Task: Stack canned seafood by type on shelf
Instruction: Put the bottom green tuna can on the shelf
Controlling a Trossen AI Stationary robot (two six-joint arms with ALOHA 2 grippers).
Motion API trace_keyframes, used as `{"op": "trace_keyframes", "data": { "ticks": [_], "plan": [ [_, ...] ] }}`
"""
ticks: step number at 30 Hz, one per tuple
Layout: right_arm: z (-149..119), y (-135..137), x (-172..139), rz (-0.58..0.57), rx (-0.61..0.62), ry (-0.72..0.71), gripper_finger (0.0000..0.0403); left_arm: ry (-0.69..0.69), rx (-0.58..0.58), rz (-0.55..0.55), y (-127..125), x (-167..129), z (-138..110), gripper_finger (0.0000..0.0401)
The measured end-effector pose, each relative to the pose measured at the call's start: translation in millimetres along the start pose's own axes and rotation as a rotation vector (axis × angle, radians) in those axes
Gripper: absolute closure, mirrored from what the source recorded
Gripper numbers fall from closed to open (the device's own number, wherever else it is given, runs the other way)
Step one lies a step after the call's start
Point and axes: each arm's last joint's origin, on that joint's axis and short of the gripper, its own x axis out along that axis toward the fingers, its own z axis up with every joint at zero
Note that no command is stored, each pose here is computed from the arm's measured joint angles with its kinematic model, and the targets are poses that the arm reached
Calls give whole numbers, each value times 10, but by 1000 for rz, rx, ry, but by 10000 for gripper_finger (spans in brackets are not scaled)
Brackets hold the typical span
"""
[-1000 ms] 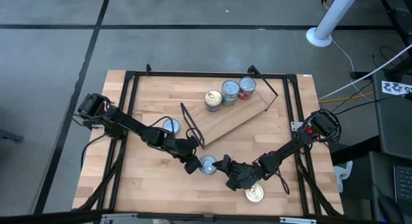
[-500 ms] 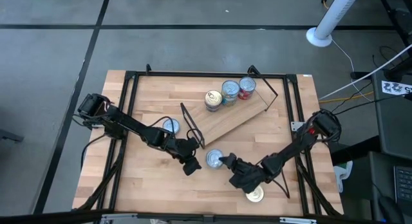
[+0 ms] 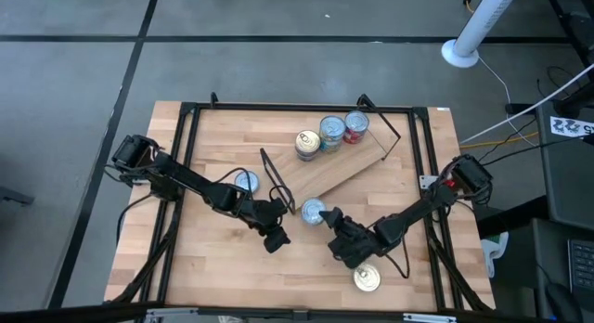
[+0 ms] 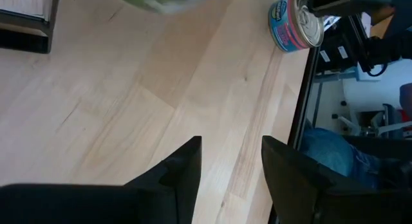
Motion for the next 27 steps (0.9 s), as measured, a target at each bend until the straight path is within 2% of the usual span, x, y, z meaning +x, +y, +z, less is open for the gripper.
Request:
{"op": "trace_keyframes", "data": {
  "ticks": [10,18,27],
  "plan": [
    [-232,-170,351,28,81,85,274,0,24,0,0,1,0,246],
    [-405,-306,592,91,172,63,273,0,36,0,0,1,0,246],
    [-581,-363,773,117,208,95,225,0,36,0,0,1,0,246]
  ]
}}
